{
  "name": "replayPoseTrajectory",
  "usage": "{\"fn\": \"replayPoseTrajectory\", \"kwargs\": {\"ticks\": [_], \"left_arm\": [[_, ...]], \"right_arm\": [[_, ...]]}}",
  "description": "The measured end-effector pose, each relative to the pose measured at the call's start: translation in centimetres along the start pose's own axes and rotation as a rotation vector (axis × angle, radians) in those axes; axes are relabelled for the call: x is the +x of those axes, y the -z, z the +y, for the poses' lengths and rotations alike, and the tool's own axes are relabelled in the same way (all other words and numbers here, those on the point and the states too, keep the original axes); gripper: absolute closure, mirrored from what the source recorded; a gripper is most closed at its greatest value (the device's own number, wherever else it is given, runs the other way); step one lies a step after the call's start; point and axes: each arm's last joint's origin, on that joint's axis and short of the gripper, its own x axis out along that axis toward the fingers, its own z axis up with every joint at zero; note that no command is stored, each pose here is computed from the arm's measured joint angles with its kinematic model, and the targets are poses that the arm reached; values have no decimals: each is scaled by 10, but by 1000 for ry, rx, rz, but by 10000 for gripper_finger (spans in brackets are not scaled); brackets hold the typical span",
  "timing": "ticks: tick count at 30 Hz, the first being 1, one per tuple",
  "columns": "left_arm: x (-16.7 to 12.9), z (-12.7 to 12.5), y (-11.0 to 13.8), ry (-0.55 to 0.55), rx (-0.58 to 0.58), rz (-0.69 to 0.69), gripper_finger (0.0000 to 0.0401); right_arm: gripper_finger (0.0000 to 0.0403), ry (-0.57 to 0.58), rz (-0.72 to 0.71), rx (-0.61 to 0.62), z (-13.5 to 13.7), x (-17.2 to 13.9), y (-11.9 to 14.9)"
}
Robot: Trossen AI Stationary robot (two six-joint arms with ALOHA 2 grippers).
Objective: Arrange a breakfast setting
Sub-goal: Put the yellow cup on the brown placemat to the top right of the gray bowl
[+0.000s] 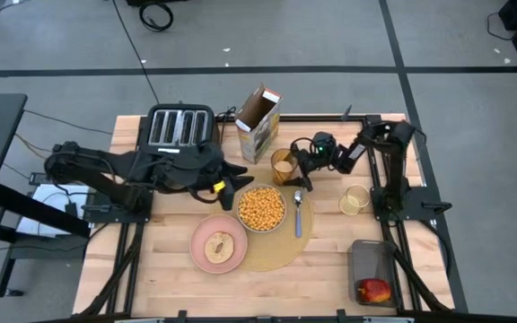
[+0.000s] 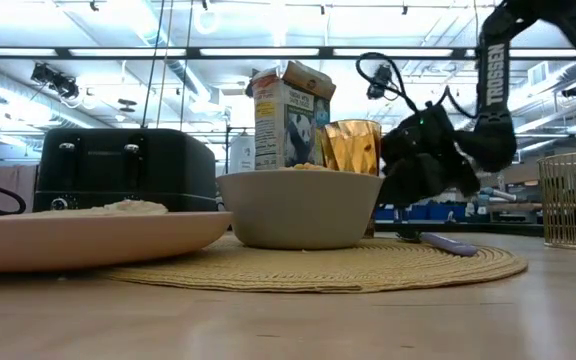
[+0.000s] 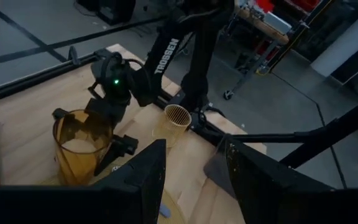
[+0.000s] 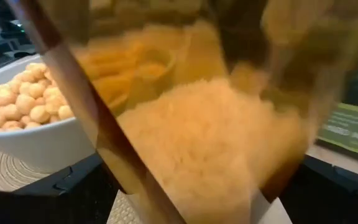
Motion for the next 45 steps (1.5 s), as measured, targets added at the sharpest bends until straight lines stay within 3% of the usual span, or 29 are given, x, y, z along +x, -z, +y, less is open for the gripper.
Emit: {"fn": "replayPoseTrajectory", "kwargs": {"ticks": [9, 22, 45], "left_arm": [[-19, 0, -2, 13, 46, 19, 229], [-20, -2, 2, 13, 66, 32, 229], [-20, -1, 4, -2, 59, 52, 229]], "right_arm": [[20, 58, 88, -3, 11, -14, -14], [13, 129, 139, -23, 18, 0, -4], [3, 133, 176, 43, 17, -9, -9]]}}
